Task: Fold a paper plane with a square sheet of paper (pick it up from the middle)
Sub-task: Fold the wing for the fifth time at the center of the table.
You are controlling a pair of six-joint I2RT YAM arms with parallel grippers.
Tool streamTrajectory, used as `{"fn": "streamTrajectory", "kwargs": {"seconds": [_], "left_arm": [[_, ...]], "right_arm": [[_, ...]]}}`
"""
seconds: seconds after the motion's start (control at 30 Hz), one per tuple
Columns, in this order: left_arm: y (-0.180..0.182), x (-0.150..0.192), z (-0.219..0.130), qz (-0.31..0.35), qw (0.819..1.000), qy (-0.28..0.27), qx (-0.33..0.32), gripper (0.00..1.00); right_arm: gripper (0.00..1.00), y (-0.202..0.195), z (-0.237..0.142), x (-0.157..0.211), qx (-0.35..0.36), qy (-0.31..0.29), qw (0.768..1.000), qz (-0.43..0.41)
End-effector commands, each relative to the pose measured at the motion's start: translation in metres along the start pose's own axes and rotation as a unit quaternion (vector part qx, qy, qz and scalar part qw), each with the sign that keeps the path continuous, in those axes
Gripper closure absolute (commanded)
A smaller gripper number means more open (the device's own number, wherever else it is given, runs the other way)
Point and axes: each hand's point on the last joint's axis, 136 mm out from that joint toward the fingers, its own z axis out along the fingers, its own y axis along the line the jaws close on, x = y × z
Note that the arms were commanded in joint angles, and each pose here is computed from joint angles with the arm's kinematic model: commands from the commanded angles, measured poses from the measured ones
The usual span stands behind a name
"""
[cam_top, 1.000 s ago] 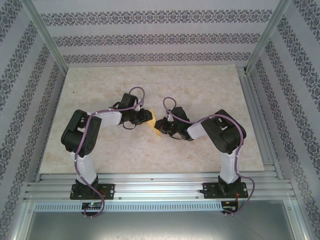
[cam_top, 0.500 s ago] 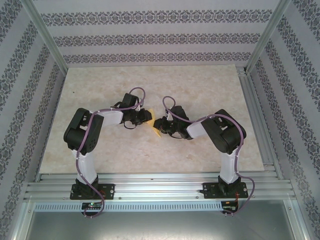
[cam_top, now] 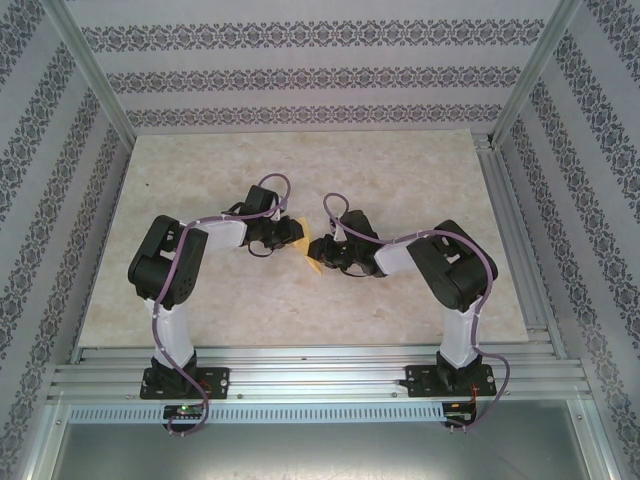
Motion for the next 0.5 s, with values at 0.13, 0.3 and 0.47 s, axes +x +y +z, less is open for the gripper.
{"fn": "streamTrajectory", "kwargs": {"seconds": [0.13,0.3,0.47], "left_arm": [[-0.002,-0.001,0.006,0.001,1.000,0.005,-0.001,0.73],[-0.002,-0.001,0.006,0.002,1.000,0.006,-0.001,0.73],[0.000,0.000,0.007,0.001,1.000,0.008,-0.003,0.73]], "right_arm": [[0.84,-0.003,-0.007,-0.003,0.022,-0.007,1.000,-0.020],[0.89,-0.008,-0.004,0.002,0.020,-0.002,1.000,-0.010],[0.91,-0.010,0.000,0.005,0.000,0.003,1.000,0.012]]}}
